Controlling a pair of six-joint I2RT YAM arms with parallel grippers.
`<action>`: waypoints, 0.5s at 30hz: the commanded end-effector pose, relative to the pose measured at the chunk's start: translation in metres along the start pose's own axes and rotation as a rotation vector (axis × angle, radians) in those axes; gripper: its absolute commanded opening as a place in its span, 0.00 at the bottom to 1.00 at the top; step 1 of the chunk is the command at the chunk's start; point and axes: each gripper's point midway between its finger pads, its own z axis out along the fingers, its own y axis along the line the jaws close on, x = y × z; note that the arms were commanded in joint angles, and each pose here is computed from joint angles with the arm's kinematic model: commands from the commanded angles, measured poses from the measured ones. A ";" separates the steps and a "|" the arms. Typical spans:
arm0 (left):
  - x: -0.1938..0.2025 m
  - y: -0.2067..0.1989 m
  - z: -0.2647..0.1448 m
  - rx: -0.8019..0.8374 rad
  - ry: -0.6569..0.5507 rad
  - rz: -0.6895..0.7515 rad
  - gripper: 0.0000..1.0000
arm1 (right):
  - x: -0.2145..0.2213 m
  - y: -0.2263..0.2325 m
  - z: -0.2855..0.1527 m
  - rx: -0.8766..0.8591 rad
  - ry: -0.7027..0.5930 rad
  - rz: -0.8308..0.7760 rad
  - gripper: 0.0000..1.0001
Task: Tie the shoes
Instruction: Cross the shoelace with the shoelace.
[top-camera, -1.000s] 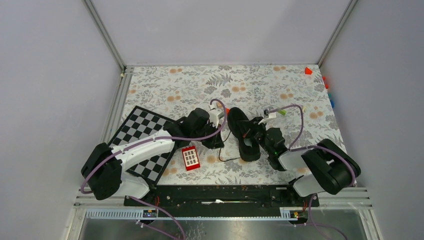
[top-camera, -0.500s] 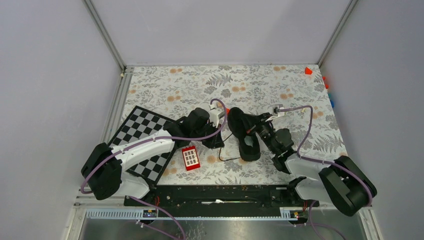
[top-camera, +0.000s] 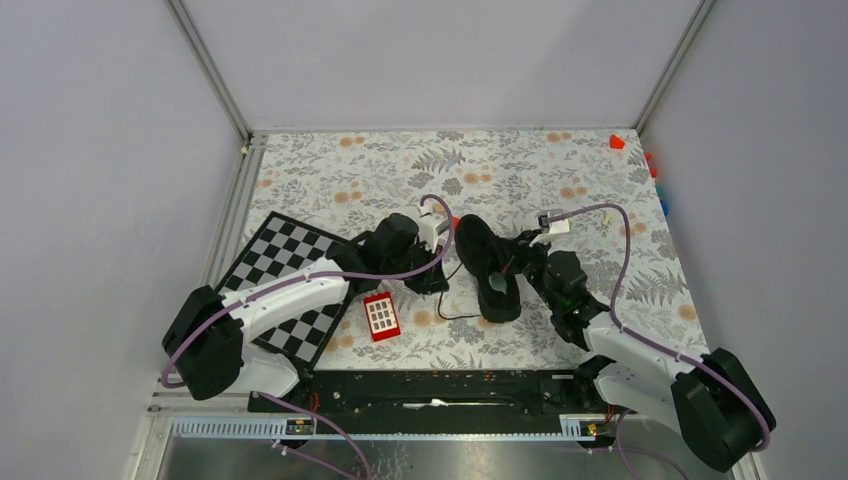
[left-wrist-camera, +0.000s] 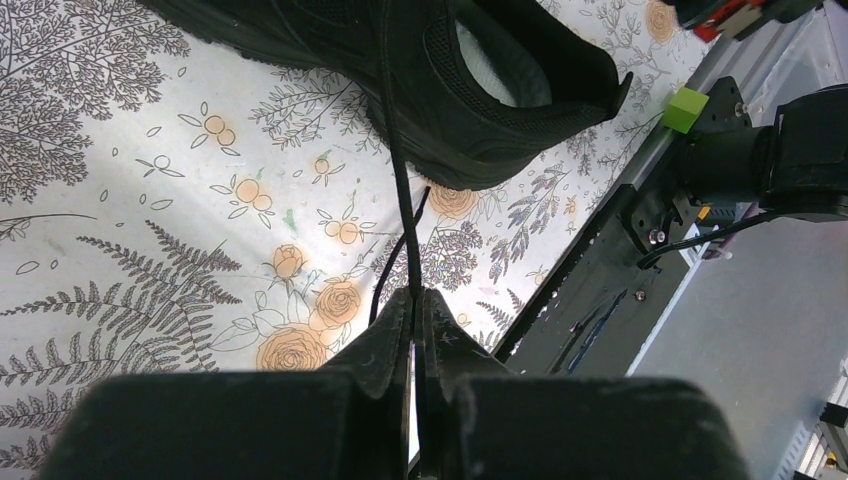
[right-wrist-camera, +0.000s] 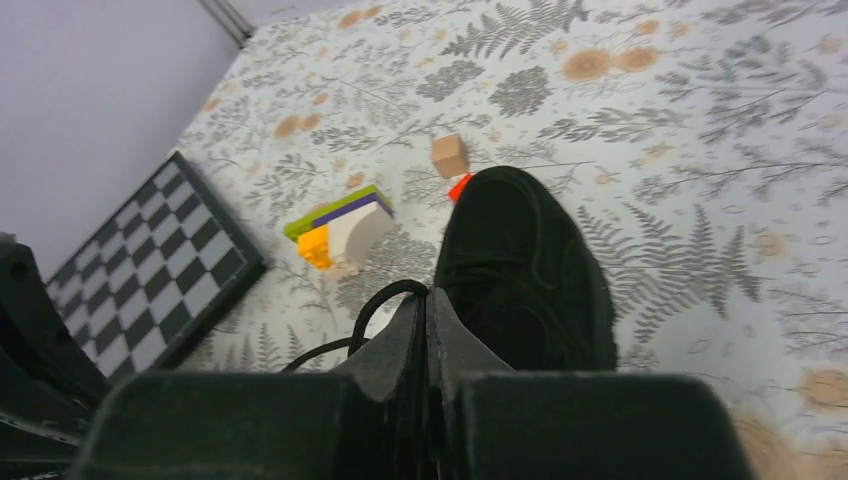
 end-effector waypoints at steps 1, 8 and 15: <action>-0.041 -0.012 -0.009 0.017 -0.124 0.045 0.00 | -0.026 -0.013 -0.006 0.094 -0.014 -0.153 0.00; -0.054 -0.013 -0.012 0.004 -0.158 0.044 0.00 | -0.018 -0.012 -0.019 0.087 0.118 -0.260 0.00; -0.066 -0.011 -0.012 -0.027 -0.183 0.044 0.00 | 0.014 -0.002 -0.030 0.014 0.276 -0.210 0.00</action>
